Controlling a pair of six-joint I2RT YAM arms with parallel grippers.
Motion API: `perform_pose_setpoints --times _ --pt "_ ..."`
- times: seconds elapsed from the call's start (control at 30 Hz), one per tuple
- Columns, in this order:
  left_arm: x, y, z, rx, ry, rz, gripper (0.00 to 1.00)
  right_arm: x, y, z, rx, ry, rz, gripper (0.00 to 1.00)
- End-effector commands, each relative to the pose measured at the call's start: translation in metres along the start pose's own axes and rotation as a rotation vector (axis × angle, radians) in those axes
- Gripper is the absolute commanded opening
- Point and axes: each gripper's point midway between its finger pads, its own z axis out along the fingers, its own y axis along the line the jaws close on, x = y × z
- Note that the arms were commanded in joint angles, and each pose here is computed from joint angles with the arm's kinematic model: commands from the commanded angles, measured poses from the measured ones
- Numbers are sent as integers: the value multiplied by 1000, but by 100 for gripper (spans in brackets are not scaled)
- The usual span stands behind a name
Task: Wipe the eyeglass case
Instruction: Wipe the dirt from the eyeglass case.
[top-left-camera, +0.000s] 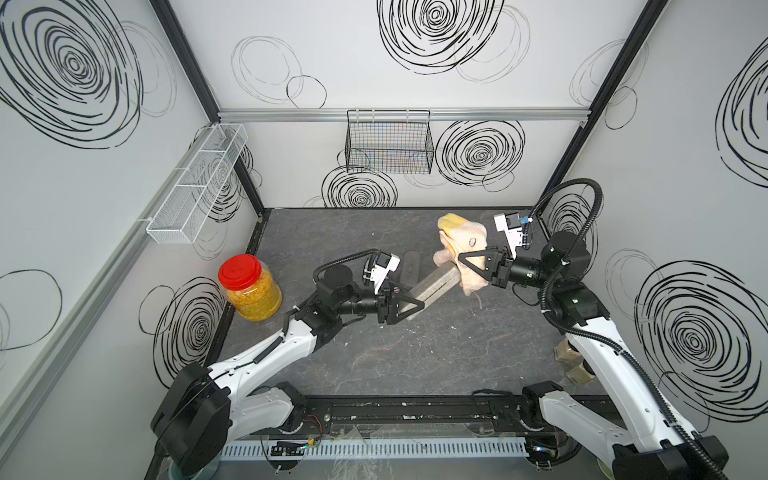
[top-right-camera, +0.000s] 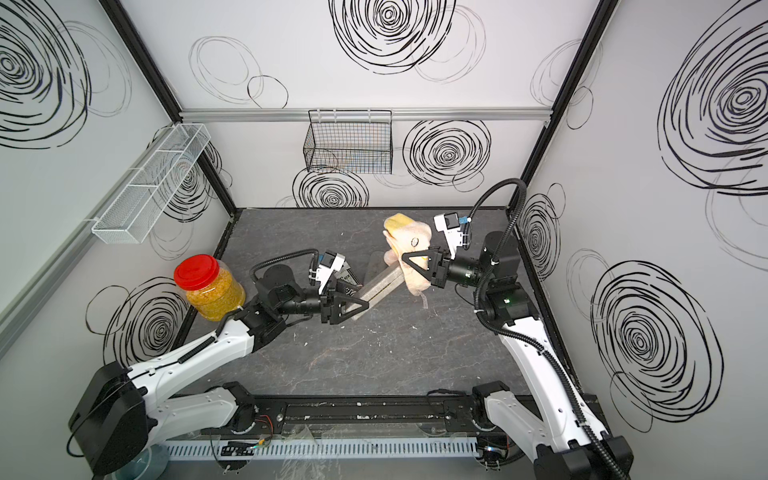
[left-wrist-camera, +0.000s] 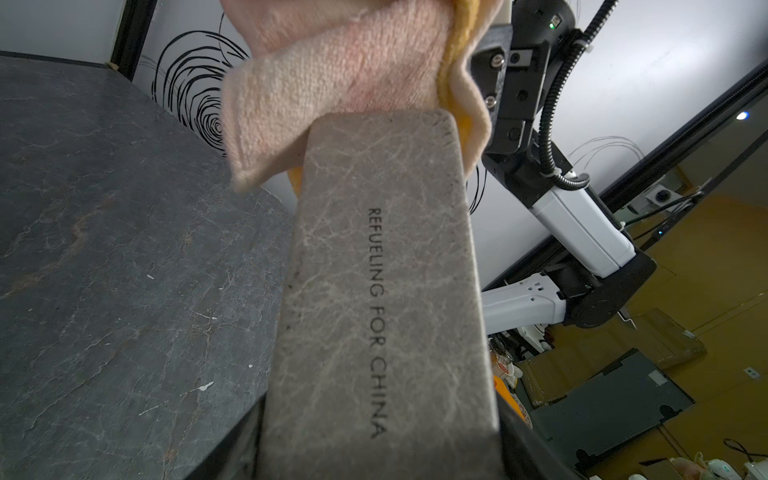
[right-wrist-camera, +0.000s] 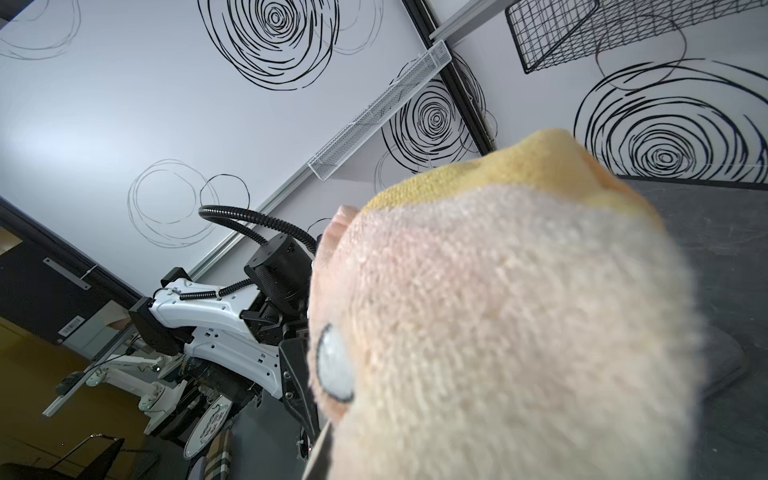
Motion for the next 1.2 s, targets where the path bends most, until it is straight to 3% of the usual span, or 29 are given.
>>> perform_pose_setpoints --times 0.0,0.17,0.3,0.4,0.57,0.83,1.17 --pt "-22 -21 1 52 -52 107 56 12 -18 7 32 24 42 10" --pt "-22 -23 0 52 -52 107 56 24 -60 14 164 49 107 10" --pt "-22 -23 -1 47 -56 109 56 30 -75 18 194 90 138 10" --pt "-21 -23 -2 45 -55 109 56 24 -59 18 137 96 118 9" --pt "-19 -20 -1 39 -56 109 56 5 -29 8 103 0 -18 10" --pt "-18 -19 0 40 -52 105 56 2 -3 6 15 -10 -36 11" --pt "-18 -20 0 40 -53 104 56 28 -75 17 273 71 48 9"
